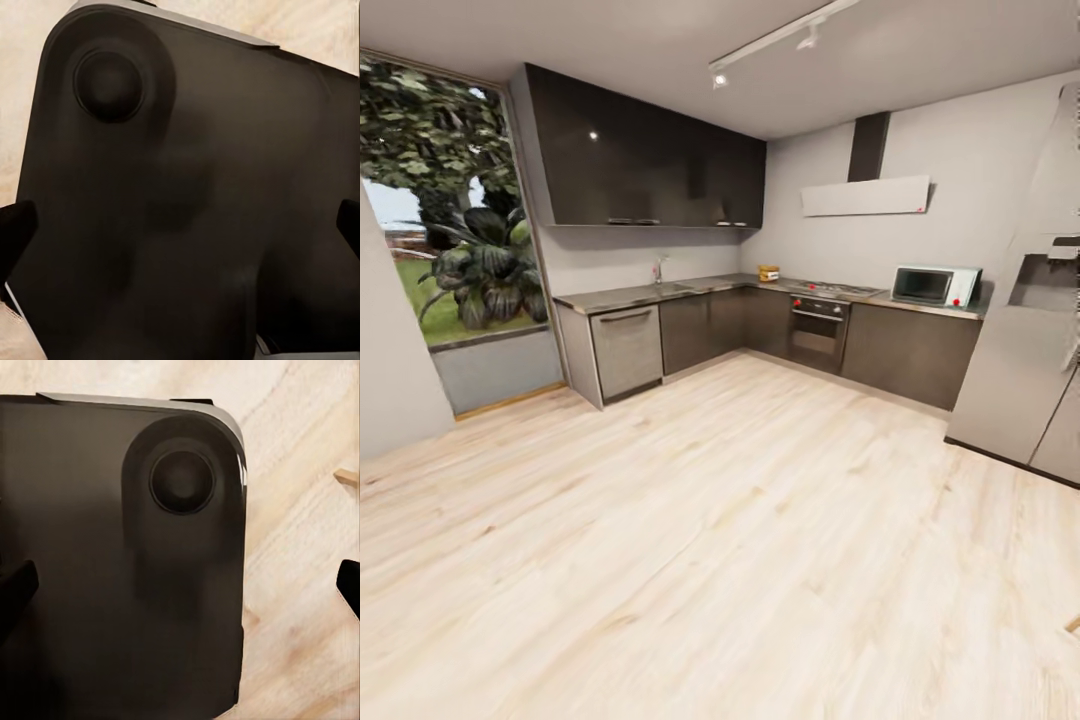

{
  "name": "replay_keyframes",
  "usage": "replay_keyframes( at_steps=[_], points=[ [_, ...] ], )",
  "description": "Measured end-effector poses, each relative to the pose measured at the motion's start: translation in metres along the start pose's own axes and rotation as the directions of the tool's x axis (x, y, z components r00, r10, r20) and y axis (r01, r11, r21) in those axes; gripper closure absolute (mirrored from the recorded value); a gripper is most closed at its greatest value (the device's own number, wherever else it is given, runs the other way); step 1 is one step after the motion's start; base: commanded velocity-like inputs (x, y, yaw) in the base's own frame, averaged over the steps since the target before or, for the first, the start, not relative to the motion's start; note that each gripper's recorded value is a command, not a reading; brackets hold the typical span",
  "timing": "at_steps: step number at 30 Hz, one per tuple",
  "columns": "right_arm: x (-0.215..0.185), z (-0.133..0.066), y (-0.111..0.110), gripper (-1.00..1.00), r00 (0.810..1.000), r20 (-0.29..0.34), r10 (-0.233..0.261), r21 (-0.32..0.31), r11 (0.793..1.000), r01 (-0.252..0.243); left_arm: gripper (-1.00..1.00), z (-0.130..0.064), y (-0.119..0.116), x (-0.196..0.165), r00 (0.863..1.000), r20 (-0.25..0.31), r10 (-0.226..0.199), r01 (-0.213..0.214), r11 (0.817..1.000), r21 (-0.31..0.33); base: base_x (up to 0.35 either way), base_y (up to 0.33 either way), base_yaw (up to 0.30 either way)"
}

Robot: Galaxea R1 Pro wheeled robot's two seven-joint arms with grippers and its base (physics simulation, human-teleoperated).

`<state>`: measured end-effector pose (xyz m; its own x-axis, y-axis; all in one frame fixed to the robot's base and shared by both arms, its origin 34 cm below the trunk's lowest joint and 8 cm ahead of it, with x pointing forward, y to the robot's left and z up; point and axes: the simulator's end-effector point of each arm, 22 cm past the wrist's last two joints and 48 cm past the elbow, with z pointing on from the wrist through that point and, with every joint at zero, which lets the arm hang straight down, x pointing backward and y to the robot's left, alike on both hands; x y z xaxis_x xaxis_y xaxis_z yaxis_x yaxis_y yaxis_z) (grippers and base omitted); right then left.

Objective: In the kitchen, take the popcorn bag from the countertop, put it into the microwave, and heat it until the popcorn is cooked so the cooked popcorn ends up inside the bag.

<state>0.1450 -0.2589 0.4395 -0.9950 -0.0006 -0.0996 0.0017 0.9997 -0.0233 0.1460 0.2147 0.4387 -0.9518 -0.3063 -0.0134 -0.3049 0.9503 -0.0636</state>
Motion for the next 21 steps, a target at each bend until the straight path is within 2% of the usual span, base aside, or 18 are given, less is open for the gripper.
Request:
replay_keyframes(
  at_steps=[11, 21],
  points=[
    [0.0003, 0.0, 0.0003, -1.0, 1.0, 0.0, 0.002, 0.0, 1.0, -0.002, -1.0, 0.0, -0.0001, -0.0029, 1.0, 0.012, 0.004, -0.004, 1.0, -0.001, 0.329, 0.0, -0.278],
    [0.0006, 0.0, -0.0009, -1.0, 1.0, -0.002, 0.001, 0.001, 1.0, -0.001, -1.0, 0.0, 0.0002, 0.0004, 1.0, -0.002, 0.009, -0.009, 1.0, 0.0, 0.329, 0.0, -0.289]
  ],
)
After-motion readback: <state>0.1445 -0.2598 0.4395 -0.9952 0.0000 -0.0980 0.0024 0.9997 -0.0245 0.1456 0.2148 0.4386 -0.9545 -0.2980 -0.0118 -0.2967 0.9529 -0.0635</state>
